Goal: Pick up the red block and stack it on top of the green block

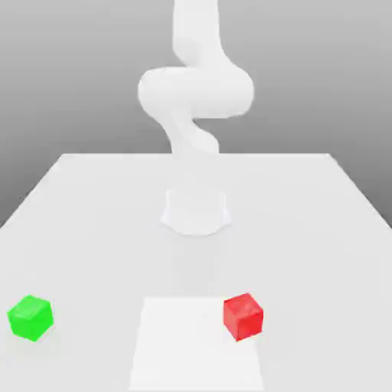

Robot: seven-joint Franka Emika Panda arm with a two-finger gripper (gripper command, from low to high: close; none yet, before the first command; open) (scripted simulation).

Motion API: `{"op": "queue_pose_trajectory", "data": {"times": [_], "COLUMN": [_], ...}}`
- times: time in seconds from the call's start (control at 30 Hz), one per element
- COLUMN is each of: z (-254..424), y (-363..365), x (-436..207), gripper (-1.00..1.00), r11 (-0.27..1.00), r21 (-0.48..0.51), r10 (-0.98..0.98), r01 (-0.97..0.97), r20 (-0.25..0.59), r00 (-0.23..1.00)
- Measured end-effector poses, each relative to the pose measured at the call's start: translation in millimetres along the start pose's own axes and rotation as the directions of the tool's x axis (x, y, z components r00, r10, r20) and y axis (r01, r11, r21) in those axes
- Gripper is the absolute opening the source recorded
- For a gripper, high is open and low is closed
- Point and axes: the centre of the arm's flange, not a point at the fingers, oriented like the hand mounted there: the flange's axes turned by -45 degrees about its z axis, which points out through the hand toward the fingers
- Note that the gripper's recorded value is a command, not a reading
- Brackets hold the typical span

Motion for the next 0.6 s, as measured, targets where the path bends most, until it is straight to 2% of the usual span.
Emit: {"op": "queue_pose_trajectory", "data": {"times": [0.3, 0.6], "z": [208.3, 327.9], "y": [-39.2, -72.4], "x": [-95.5, -261.8], "gripper": [0.0, 0.0], "r11": [0.983, 0.932], "r21": [0.106, 0.233], "r10": [-0.177, -0.363], "r01": [0.15, 0.279], "r20": [0.319, 0.566], "r00": [0.931, 0.74]}}
